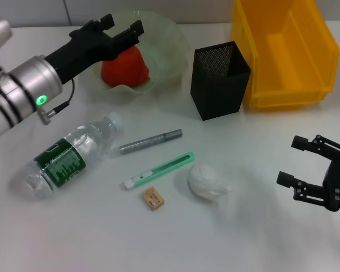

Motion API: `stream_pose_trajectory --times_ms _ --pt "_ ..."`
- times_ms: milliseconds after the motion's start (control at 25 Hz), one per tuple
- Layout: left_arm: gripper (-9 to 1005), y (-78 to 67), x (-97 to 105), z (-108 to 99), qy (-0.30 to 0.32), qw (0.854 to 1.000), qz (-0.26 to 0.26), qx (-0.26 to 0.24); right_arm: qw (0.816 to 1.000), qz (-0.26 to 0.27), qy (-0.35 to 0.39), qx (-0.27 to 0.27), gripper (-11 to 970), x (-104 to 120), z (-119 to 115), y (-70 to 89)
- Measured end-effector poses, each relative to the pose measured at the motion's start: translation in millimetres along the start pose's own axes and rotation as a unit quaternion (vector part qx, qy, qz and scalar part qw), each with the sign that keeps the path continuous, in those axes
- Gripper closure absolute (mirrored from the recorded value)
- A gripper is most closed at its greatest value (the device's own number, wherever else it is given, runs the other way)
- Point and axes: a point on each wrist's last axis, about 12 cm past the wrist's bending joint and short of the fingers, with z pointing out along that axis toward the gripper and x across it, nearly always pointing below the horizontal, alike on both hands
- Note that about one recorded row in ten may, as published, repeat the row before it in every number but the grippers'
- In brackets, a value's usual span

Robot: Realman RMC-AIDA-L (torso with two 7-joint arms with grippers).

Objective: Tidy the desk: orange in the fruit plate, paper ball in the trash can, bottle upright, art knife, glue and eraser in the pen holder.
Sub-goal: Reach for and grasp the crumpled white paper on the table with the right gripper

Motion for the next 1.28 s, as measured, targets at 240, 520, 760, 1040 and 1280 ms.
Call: stream_pose_trajectory --times_ms 240,520,760,1040,1280 --pt "149 -5.8 -5.4 -37.4 -0.015 0.997 0.001 0.078 1.0 0.004 -0.004 -0.003 163 -3.1 3.9 -2.9" --pt "152 -10.9 -4.4 -111.4 0.0 0.982 0.021 0.185 1.0 0.018 -0.005 -0.014 165 -9.2 10.3 -8.8" --pt "154 -9.6 -3.5 -148.8 0.029 0.973 0.025 0.227 1.0 0.02 -0.008 -0.018 166 -10.9 13.5 -9.5" --pt "157 -9.9 0.8 -169.0 0.028 0.973 0.027 0.226 0.999 0.024 -0.01 -0.018 167 -9.6 12.3 -7.2" --pt "159 -11.4 0.7 -170.9 0.024 0.972 0.032 0.233 0.999 0.026 -0.011 -0.018 168 -9.7 12.6 -7.1"
